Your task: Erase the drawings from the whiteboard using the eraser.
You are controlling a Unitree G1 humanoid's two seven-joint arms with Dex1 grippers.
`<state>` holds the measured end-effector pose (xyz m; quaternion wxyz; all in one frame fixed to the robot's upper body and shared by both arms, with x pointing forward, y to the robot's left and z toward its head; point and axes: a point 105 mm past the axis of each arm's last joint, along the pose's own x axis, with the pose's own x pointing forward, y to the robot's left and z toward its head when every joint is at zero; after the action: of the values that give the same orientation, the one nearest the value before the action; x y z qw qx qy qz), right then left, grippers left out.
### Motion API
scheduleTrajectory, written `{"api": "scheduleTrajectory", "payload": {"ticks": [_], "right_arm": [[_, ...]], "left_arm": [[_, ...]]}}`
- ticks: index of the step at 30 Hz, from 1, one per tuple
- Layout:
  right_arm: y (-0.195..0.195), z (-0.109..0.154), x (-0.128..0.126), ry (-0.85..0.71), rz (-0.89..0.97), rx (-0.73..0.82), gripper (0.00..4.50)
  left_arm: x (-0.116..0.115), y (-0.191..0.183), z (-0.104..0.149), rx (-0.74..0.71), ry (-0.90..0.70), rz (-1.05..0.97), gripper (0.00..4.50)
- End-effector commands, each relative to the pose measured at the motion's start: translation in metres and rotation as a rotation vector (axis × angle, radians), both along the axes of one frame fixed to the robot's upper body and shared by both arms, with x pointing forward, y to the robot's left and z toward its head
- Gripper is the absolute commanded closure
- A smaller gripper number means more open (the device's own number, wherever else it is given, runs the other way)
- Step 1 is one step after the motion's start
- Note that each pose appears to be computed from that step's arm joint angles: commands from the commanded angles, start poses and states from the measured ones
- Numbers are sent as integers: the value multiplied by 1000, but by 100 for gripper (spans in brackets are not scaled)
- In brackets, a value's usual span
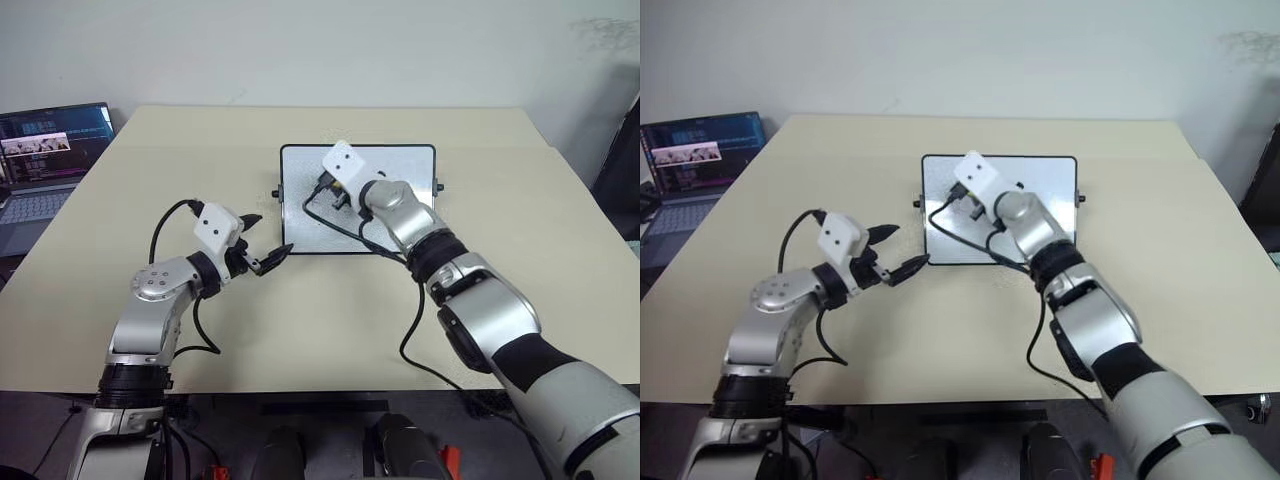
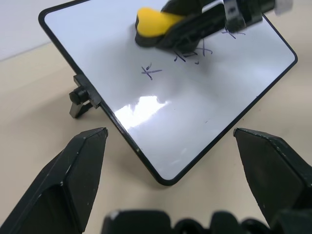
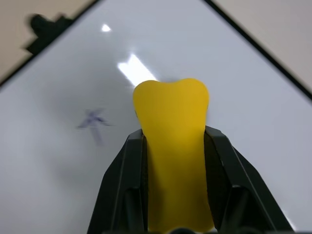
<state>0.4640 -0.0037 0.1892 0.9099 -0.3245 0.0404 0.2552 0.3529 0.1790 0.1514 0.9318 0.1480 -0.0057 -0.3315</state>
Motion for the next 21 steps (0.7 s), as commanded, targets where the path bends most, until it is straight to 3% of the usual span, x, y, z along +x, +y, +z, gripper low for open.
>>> {"api": "scheduleTrajectory", "payload": {"ticks": [1, 9, 13, 16, 21], "right_arm": [[-10, -16, 0, 55, -20, -83, 336], [38, -51, -39, 148, 273, -216, 338], [39, -62, -50, 179, 321, -266, 338], [31, -54, -40, 148, 259, -261, 338], [13, -13, -13, -8, 77, -195, 338]], "left_arm": [[1, -1, 12, 1, -44, -13, 0], [2, -3, 13, -1, -45, -18, 0], [2, -2, 14, -4, -48, -15, 0], [2, -1, 14, -4, -49, -11, 0], [2, -1, 14, -4, -51, -8, 0]]}}
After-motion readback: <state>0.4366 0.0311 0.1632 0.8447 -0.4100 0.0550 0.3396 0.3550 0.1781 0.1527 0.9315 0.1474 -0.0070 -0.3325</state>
